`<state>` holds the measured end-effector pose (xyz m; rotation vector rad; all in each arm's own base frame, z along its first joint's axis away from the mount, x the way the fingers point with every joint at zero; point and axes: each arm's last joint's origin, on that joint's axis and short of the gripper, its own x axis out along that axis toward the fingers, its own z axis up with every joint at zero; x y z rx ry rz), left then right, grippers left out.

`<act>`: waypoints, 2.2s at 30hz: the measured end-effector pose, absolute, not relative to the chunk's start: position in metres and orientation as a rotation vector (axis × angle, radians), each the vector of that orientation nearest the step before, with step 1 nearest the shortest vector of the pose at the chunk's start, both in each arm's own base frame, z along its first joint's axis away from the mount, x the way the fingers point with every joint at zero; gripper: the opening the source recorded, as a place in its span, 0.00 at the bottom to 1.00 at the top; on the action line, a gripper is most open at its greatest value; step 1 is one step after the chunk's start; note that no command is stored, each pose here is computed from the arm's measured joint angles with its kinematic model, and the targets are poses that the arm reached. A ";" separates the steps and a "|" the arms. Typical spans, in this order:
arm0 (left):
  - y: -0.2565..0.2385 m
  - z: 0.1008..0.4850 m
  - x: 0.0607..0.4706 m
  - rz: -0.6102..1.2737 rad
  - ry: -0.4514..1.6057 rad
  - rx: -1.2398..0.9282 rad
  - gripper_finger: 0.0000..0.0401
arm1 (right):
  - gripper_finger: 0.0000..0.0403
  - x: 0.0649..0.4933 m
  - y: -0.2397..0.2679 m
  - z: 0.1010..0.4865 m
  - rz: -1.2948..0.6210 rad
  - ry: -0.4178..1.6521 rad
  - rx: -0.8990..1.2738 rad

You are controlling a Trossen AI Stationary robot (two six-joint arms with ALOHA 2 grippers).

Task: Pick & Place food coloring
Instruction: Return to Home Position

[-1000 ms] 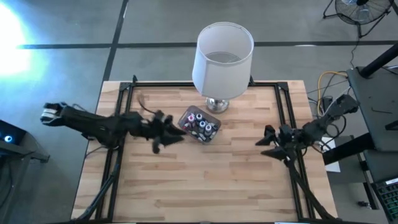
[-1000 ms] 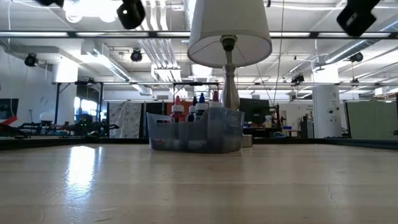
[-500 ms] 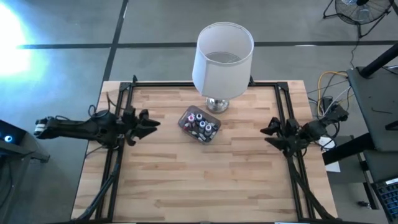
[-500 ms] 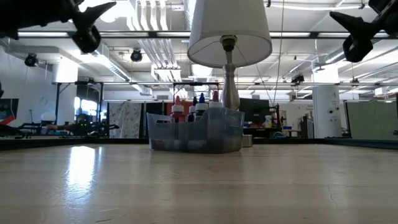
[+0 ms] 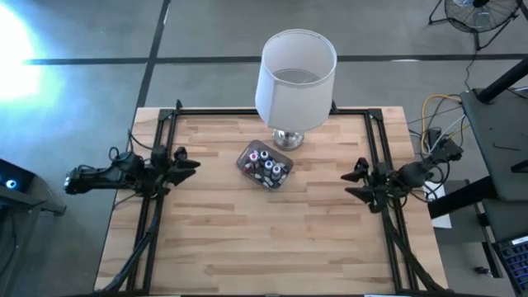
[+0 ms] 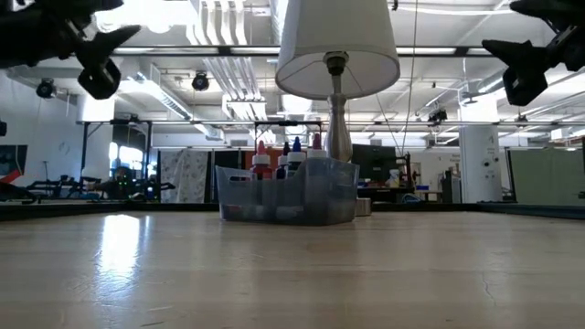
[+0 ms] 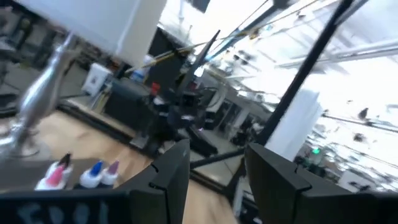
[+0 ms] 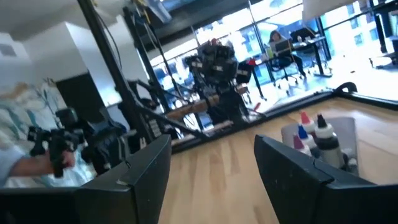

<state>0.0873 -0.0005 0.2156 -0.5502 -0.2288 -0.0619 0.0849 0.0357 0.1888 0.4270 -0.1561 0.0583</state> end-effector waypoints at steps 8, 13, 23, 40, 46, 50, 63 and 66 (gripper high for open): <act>0.000 0.191 0.095 -0.034 -0.146 -0.587 0.33 | 0.56 0.086 0.036 0.185 0.053 -0.117 0.406; -0.001 0.172 0.100 -0.007 -0.052 -0.588 0.33 | 0.56 0.086 0.036 0.185 0.053 -0.118 0.407; -0.001 0.162 0.102 0.022 0.053 -0.587 0.33 | 0.56 0.086 0.036 0.185 0.053 -0.118 0.406; -0.001 0.162 0.102 0.025 0.057 -0.587 0.33 | 0.56 0.089 0.032 0.185 0.168 -0.125 0.327; -0.001 0.162 0.102 0.026 0.060 -0.587 0.33 | 0.56 0.088 0.033 0.186 0.573 -0.147 0.067; -0.001 0.162 0.102 0.026 0.060 -0.587 0.33 | 0.56 0.090 0.030 0.179 0.539 -0.081 0.065; -0.001 0.161 0.102 0.028 0.061 -0.586 0.33 | 0.56 0.093 0.025 0.171 0.451 -0.045 0.051; -0.001 0.161 0.102 0.028 0.061 -0.586 0.33 | 0.56 0.093 0.025 0.171 0.451 -0.043 0.057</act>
